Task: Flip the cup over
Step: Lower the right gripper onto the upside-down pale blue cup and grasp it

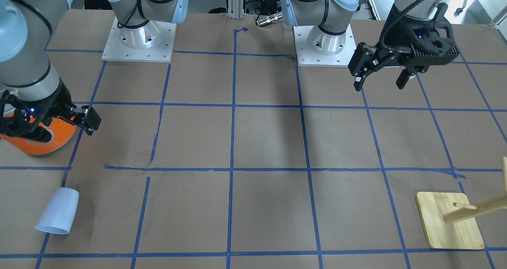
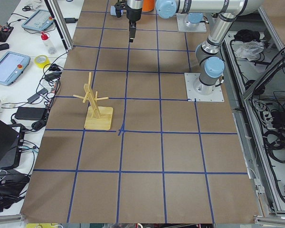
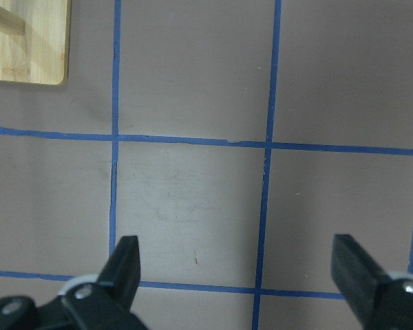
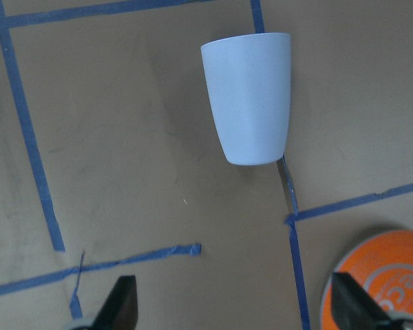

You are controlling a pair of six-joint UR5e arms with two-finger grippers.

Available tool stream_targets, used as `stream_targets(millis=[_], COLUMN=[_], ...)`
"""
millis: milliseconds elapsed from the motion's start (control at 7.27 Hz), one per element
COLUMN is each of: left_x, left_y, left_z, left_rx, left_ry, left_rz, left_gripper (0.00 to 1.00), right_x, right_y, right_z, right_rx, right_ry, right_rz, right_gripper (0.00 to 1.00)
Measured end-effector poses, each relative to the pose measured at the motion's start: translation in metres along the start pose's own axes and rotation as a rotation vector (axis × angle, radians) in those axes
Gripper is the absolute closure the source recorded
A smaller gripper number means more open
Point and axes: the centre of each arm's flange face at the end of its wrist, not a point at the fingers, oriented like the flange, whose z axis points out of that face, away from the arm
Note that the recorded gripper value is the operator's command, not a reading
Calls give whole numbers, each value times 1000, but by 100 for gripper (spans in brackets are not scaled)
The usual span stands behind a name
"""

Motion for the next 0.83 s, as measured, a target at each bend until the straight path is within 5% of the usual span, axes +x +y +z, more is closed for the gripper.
stream_targets(millis=[275, 826], left_x=[0, 0], left_y=[0, 0], left_z=[0, 0], left_rx=[0, 0], left_ry=[0, 0], left_rz=[0, 1], left_gripper=[0, 0], right_x=[-7, 19], right_y=[-25, -49], right_z=[44, 119], right_rx=[38, -6], right_ry=[0, 2], right_rz=[-1, 40], right_gripper=[0, 0])
